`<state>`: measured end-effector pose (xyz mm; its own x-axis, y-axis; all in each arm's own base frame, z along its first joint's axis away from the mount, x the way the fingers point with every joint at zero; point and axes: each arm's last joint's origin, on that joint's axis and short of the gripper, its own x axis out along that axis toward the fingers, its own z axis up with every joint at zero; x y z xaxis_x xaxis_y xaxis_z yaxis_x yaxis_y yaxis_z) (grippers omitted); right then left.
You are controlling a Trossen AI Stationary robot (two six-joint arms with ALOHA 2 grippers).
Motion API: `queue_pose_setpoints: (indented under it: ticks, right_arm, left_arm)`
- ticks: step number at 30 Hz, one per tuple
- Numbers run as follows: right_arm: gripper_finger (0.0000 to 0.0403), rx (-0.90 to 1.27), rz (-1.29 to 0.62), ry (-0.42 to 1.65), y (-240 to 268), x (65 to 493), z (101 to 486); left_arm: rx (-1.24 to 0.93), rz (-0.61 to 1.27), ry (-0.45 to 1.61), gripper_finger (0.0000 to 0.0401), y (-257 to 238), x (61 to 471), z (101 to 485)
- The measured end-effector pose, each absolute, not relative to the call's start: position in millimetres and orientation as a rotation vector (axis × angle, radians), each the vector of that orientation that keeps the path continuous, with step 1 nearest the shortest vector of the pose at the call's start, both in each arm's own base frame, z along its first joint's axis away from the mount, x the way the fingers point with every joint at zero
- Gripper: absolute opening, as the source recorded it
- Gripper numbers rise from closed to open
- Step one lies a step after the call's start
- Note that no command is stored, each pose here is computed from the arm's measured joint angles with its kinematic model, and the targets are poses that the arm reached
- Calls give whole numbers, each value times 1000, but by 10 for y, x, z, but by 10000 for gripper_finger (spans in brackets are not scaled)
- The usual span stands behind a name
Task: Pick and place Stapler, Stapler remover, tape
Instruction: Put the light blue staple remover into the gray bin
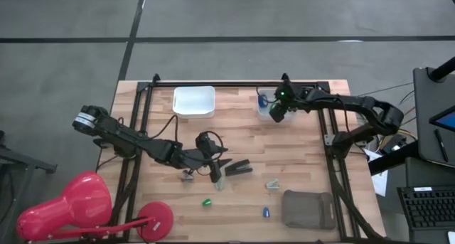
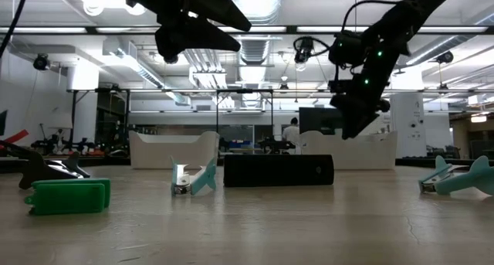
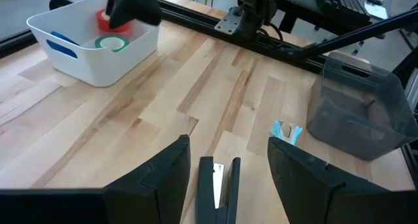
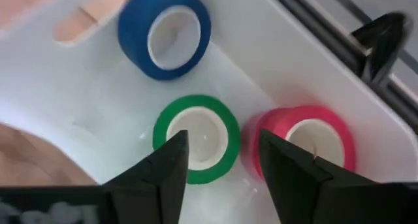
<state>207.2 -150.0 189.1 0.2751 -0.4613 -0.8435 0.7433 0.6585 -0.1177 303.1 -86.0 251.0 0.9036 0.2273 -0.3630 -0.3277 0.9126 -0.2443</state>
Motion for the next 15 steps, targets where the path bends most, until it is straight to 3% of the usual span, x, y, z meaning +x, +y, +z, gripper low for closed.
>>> queue_pose_setpoints:
  ticks: [15]
  right_arm:
    - [192,230,-655,742,-997,2035,2470]
  left_arm:
    - [-312,304,363,206,-838,2989,2385]
